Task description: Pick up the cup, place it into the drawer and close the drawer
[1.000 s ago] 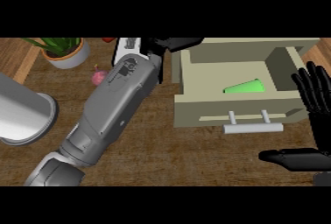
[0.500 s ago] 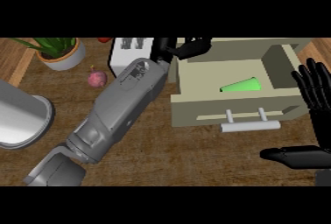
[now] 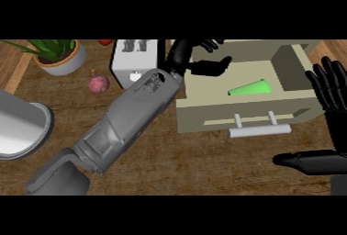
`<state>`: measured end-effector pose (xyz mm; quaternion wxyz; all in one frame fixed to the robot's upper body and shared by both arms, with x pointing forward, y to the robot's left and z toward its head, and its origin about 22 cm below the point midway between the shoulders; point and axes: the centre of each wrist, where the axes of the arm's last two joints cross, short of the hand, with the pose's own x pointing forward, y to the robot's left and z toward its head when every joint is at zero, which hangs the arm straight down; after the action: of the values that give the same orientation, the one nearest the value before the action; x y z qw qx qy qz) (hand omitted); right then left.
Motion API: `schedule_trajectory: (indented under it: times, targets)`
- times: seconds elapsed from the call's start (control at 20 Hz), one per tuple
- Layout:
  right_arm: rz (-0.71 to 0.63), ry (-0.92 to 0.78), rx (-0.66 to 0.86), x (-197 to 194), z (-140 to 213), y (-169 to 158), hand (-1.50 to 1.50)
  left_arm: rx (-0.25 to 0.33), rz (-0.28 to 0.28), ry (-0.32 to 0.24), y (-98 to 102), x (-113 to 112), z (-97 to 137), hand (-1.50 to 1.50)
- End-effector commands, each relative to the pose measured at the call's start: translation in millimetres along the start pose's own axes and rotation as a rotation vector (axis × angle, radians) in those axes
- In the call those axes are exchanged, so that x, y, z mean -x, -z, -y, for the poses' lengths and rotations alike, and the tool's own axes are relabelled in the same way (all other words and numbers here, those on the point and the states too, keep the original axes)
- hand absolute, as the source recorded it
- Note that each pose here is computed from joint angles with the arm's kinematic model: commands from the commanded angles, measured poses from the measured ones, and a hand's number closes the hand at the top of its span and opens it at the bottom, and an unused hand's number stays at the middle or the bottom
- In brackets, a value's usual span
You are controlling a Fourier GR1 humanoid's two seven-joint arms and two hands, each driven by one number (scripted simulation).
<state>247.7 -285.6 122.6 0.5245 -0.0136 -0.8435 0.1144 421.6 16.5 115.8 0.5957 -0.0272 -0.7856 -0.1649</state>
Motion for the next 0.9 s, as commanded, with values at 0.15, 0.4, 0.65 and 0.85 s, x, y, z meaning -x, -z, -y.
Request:
schedule_trajectory:
  times: [0.15, 0.4, 0.65, 0.85]
  targets:
    - [0.020, -0.001, -0.009, -8, 0, 9, -1.50, 0.007, -0.039, 0.125, -7, 14, 5, -1.50]
    - [0.039, 0.097, -0.039, -1, 1, 3, -1.50, -0.043, 0.046, 0.062, -10, -2, 19, -1.50]
    - [0.051, 0.195, -0.142, -2, 3, -1, 1.50, -0.025, 0.138, -0.039, -9, -21, 27, -1.50]
    - [0.045, 0.106, -0.180, -18, 18, -6, 1.50, -0.061, 0.154, -0.096, 5, -29, 14, -1.50]
